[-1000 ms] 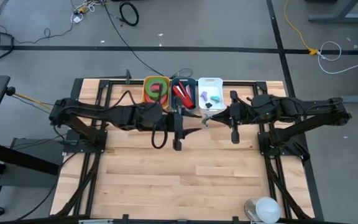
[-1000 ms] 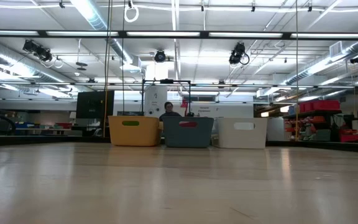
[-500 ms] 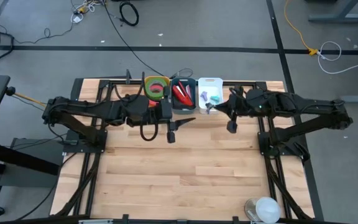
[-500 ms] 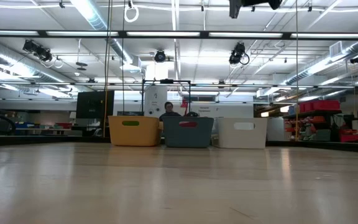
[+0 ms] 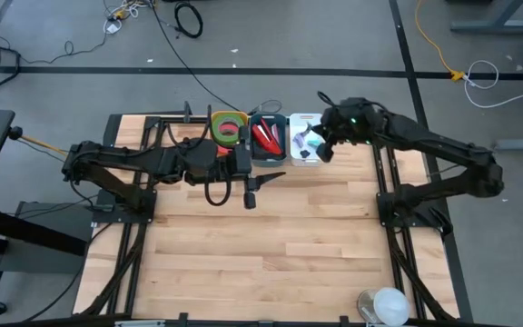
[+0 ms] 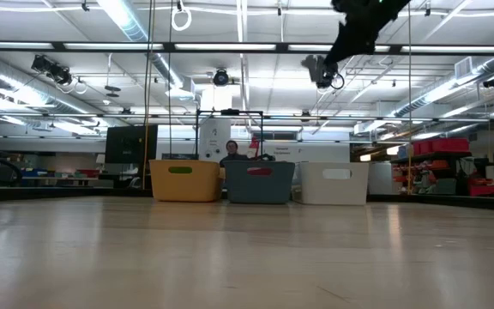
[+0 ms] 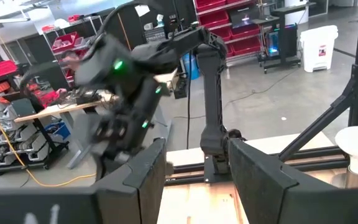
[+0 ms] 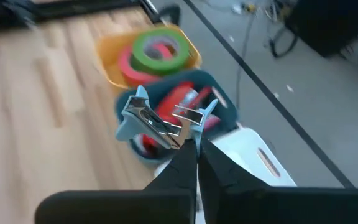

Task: Pick and place Stapler, Stapler remover, tape
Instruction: Put the light blue staple remover into the white bin

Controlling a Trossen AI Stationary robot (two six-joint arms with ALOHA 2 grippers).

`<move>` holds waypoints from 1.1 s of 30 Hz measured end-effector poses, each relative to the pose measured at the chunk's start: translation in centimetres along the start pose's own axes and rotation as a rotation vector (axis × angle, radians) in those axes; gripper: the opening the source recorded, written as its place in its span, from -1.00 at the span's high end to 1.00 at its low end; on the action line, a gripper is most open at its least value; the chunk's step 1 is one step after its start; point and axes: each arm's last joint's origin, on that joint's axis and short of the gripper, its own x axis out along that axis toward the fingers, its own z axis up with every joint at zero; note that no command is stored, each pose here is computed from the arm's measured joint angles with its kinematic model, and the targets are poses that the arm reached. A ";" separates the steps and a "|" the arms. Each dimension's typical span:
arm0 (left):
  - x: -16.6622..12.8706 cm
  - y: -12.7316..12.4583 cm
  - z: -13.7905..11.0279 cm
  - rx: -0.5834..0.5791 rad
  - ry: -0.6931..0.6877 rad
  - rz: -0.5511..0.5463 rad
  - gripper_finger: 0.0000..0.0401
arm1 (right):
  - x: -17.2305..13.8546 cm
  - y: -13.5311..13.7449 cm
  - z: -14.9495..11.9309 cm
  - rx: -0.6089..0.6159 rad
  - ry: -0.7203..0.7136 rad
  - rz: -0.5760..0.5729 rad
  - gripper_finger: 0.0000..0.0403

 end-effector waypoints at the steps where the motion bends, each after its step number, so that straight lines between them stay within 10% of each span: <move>1: 0.0 0.0 0.0 0.000 0.000 0.000 0.11 | 0.7 -0.4 -0.1 -0.002 0.020 -0.010 0.98; 17: 0.0 0.0 0.0 0.000 0.002 0.003 0.11 | 11.2 -5.4 -3.7 0.148 0.355 -0.070 0.98; 33: 0.0 0.0 0.0 0.001 0.003 0.003 0.11 | 12.6 -8.6 -5.4 0.323 0.431 -0.208 0.98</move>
